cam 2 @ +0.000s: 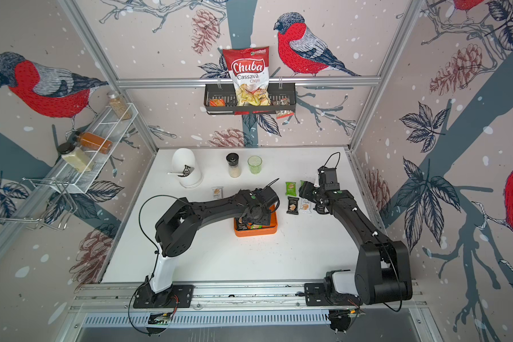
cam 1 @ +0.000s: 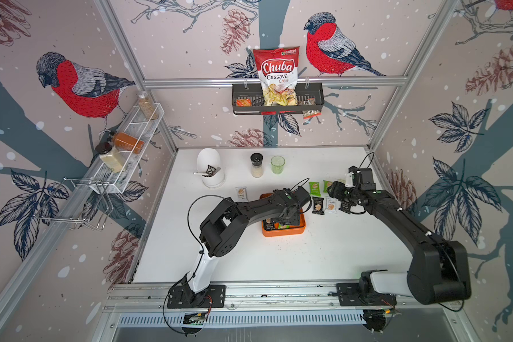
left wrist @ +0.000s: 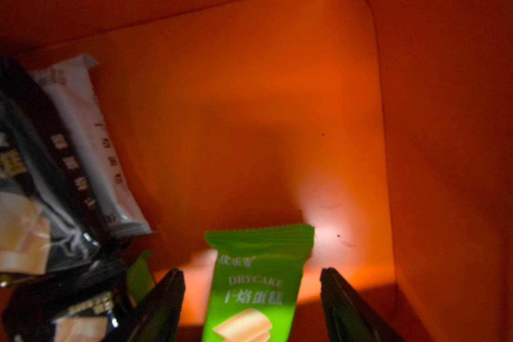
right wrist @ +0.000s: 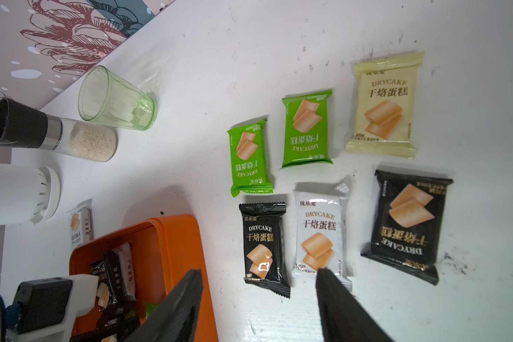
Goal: Take the cookies out of the storage box
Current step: Pick up the cookie from the storage box.
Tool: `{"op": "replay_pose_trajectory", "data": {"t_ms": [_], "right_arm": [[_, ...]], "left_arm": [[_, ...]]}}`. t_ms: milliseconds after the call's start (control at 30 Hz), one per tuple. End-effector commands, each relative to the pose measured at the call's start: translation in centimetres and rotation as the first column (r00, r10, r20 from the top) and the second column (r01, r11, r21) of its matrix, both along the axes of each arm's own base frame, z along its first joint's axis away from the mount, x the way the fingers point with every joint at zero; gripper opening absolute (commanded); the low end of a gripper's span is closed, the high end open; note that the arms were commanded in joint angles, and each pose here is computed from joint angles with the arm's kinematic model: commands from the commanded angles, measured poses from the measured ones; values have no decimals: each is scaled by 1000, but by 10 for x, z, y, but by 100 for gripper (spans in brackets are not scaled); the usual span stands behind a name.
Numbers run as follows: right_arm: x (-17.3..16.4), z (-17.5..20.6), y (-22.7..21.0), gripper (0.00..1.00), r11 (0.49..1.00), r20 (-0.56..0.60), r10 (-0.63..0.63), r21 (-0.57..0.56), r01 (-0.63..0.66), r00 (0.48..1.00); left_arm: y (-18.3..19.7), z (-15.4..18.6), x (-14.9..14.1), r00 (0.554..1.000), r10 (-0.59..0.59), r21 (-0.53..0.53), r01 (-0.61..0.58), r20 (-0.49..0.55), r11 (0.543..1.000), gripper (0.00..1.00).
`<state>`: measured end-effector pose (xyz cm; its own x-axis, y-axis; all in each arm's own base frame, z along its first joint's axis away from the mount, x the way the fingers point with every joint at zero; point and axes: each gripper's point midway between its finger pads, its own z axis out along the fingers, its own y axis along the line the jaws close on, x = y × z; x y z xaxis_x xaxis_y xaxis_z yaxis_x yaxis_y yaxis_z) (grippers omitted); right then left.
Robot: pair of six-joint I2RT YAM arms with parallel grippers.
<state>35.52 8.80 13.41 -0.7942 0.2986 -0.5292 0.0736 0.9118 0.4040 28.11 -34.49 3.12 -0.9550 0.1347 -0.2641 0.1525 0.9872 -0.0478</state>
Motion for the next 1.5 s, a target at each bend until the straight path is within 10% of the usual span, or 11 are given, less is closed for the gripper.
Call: {"op": "replay_pose_trajectory", "data": {"t_ms": [0, 567, 1467], "right_arm": [[2, 4, -1, 66, 1000, 15, 10, -10, -10, 1000], [4, 6, -8, 66, 1000, 20, -8, -11, 9, 1000], [1, 13, 5, 66, 999, 41, 24, 22, -25, 999]], "left_arm": [[1, -5, -7, 998, -49, 22, 50, -29, 999, 77], [1, -15, 1, 999, -49, 66, 49, -15, 997, 44], [17, 79, 63, 979, 82, -82, -67, 186, 994, 42]]}}
